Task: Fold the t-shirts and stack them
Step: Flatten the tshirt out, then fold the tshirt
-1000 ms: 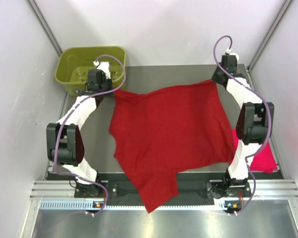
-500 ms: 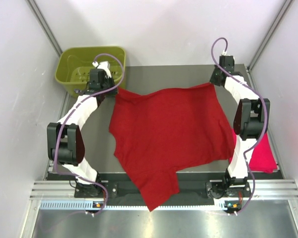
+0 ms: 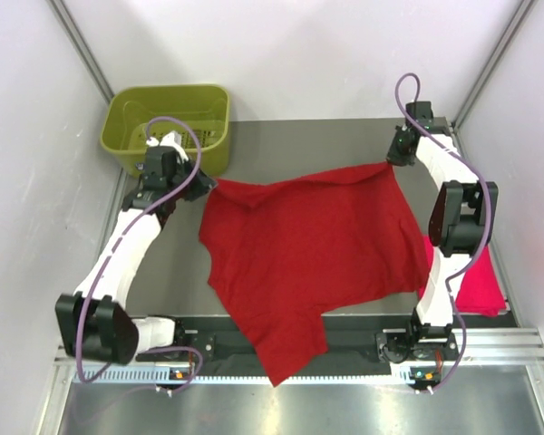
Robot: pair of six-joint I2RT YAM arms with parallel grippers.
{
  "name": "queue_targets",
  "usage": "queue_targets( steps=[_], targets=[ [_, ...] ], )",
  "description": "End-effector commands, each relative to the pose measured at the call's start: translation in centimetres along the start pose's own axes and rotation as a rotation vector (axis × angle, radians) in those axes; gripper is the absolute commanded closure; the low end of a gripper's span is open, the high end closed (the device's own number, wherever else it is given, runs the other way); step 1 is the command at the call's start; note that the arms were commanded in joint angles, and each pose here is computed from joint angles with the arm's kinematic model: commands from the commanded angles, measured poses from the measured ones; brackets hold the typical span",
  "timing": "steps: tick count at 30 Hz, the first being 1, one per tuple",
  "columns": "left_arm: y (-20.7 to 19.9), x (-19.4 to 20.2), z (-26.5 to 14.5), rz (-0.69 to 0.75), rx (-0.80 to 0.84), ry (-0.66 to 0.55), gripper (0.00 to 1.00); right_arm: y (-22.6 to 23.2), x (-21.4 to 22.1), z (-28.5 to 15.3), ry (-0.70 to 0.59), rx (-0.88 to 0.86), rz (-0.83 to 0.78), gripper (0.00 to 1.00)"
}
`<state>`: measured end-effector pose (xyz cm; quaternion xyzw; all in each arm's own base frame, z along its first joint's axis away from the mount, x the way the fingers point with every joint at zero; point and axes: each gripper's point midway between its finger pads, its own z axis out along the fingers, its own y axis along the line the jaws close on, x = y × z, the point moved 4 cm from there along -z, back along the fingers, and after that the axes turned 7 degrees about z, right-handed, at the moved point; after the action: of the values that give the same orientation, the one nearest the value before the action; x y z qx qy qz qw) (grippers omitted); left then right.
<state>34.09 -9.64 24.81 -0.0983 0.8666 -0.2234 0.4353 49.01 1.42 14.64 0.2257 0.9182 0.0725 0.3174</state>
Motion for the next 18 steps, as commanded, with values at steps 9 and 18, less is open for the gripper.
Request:
queue_targets(
  steps=[9, 18],
  targets=[
    [0.0, 5.5, -5.8, -0.122, -0.001, 0.161, 1.00, -2.6, -2.1, -6.9, -0.064, 0.000, -0.032, 1.00],
    [-0.3, 8.0, -8.1, -0.257, -0.027, 0.312, 1.00, -3.4, 0.4, -6.1, 0.003, -0.035, -0.039, 1.00]
  ],
)
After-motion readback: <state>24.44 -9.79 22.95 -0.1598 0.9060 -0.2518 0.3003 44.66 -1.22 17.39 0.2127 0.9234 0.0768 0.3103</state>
